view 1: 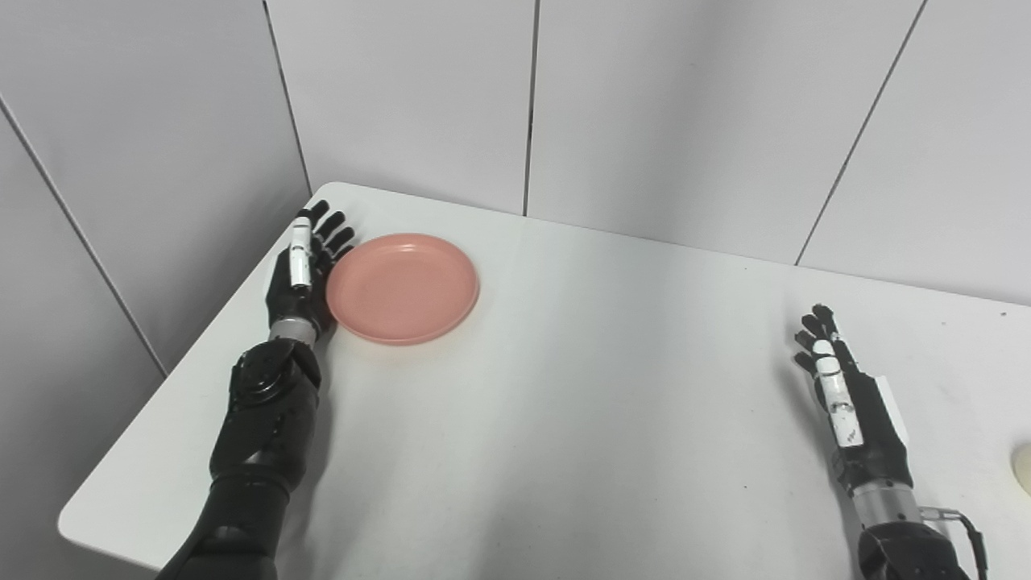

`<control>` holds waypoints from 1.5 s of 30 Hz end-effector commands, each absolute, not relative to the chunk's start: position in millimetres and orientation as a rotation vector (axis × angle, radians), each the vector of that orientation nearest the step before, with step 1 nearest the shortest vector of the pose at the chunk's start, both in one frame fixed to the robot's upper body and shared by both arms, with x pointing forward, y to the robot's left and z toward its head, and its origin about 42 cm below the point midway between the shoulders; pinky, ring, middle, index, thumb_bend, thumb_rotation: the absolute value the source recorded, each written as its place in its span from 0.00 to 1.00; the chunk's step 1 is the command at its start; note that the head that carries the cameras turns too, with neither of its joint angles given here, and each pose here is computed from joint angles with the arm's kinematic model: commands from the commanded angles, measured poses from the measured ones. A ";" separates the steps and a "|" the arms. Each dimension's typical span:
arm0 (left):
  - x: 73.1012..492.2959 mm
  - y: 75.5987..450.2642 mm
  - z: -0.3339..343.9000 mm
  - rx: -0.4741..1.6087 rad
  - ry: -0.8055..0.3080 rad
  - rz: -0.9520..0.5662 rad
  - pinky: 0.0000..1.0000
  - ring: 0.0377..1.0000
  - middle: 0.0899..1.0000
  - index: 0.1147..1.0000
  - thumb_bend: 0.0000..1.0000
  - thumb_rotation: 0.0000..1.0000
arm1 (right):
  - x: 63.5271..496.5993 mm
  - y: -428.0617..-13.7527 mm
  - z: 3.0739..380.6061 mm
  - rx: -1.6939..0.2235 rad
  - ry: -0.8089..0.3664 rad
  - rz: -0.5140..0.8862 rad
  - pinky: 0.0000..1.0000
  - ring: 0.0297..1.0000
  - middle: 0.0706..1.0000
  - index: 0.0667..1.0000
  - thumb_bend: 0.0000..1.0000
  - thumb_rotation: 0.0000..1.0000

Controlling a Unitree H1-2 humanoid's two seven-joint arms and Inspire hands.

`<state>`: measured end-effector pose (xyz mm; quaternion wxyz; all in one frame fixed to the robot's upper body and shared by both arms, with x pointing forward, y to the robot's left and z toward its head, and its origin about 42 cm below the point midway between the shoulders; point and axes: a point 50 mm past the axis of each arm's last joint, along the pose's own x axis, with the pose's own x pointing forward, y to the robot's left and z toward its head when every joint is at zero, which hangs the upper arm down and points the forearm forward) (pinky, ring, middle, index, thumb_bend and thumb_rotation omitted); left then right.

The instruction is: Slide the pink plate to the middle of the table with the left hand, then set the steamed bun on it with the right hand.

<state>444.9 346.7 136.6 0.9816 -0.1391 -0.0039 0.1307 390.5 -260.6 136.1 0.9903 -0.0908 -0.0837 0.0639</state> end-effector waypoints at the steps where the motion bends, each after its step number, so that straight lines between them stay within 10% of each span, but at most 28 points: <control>1: 440.2 326.4 107.1 -0.305 0.127 0.224 0.87 0.86 0.87 0.86 0.36 1.00 | 377.8 -260.5 113.5 -0.167 -0.097 0.115 0.92 0.93 0.94 0.96 0.16 1.00; 45: 407.4 147.5 84.1 -0.142 0.271 -0.415 0.90 0.89 0.90 0.90 0.37 1.00 | 372.0 -232.6 108.3 -0.192 -0.067 0.096 0.88 0.91 0.92 0.94 0.19 1.00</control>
